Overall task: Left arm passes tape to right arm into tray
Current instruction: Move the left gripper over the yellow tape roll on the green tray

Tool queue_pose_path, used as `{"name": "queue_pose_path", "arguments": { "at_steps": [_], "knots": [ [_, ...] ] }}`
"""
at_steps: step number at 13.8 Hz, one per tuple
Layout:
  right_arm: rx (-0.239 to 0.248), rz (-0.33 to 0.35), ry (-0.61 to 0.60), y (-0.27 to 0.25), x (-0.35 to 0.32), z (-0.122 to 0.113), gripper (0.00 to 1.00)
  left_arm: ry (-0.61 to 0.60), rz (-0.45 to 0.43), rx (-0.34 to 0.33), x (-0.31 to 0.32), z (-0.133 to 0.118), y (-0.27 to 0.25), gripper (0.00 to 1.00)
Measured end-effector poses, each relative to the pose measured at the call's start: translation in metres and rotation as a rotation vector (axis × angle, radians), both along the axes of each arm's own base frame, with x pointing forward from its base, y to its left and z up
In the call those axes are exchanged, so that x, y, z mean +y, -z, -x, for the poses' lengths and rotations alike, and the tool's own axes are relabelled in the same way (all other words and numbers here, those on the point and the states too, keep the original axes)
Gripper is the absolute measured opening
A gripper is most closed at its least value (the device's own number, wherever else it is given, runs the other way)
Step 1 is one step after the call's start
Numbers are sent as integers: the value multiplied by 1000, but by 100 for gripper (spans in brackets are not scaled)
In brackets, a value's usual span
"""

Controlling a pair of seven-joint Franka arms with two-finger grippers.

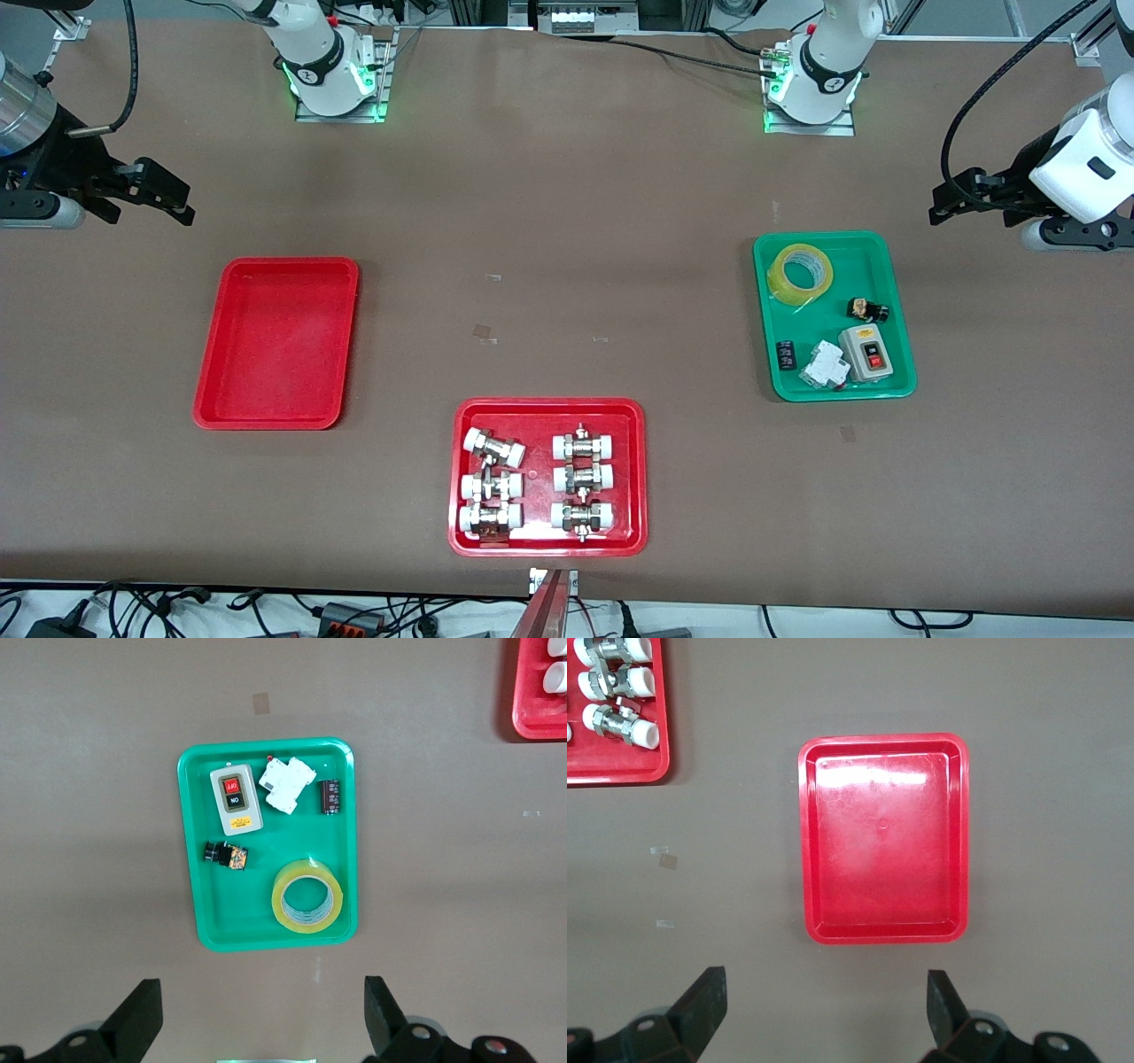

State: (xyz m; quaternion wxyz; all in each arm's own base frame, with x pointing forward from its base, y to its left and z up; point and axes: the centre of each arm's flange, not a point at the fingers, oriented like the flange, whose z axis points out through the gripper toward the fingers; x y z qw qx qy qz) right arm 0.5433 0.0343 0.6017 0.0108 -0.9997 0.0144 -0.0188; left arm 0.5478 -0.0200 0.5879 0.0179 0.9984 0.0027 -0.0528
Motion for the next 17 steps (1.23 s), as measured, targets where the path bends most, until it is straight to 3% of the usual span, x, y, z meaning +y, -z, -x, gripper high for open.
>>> {"name": "queue_pose_path", "arguments": {
  "at_steps": [9,13,17],
  "knots": [
    [9,-1,-1,-4,1,1,100,-22,11,-10,13,-16,22,100],
    [13,-1,0,-3,1,0,100,-51,11,-1,27,-19,121,100],
    [14,-1,0,-2,1,0,100,-60,5,50,30,20,218,100]
  ]
}}
